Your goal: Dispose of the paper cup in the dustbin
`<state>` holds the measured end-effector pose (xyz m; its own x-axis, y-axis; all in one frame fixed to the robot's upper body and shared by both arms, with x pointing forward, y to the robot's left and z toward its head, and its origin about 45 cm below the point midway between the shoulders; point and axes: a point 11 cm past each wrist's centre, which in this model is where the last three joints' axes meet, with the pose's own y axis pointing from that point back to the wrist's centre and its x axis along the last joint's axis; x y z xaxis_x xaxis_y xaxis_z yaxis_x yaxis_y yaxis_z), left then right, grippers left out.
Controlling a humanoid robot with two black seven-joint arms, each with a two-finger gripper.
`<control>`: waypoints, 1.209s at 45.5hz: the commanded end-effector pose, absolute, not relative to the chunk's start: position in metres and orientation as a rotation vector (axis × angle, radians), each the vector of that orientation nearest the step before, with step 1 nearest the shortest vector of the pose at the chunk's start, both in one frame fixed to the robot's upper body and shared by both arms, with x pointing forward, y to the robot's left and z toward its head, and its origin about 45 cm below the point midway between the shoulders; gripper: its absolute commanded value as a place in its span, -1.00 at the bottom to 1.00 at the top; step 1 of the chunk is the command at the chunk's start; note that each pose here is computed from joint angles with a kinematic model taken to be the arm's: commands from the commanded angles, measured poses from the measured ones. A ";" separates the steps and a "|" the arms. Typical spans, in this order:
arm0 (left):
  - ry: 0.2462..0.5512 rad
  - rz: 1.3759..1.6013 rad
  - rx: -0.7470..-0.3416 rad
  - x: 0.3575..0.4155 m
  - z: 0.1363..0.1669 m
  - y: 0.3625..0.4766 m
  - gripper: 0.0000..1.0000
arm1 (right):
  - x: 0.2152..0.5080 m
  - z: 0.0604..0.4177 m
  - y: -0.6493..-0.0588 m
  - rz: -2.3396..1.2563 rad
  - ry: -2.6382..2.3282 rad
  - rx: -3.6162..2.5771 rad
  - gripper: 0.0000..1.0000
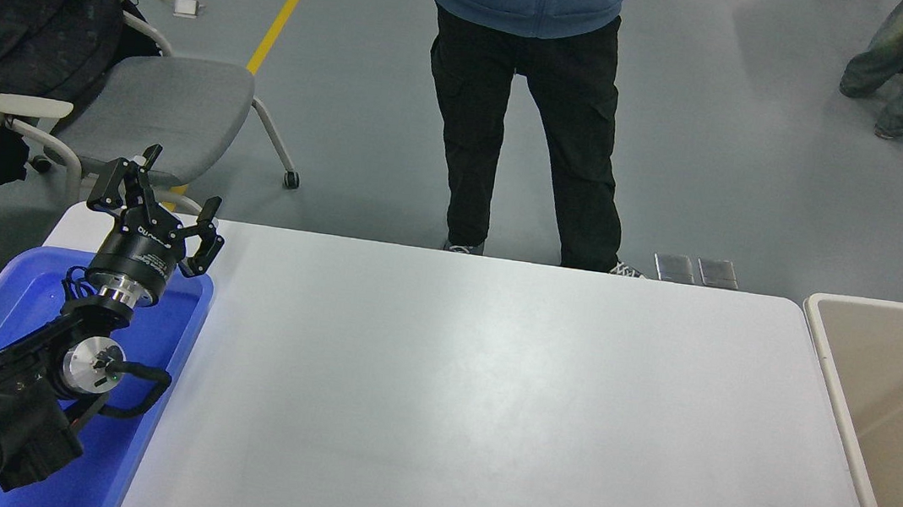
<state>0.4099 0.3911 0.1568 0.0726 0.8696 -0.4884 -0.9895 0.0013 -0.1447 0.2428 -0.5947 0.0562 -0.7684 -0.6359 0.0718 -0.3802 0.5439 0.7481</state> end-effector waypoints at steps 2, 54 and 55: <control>0.291 1.490 -0.513 0.4100 0.1569 0.391 1.00 | 0.253 0.078 -0.610 -1.026 -2.492 0.858 1.00; 0.291 1.492 -0.512 0.4099 0.1567 0.391 1.00 | 0.446 0.259 -0.439 -0.934 -2.136 2.323 1.00; 0.291 1.492 -0.512 0.4099 0.1567 0.391 1.00 | 0.448 0.256 -0.432 -0.948 -2.123 2.334 1.00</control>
<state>0.4099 0.3911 0.1567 0.0722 0.8696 -0.4884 -0.9895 0.0010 -0.1445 0.4269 -0.4904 0.2453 -0.1348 -0.8910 -0.4336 -0.9403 -0.0229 0.3396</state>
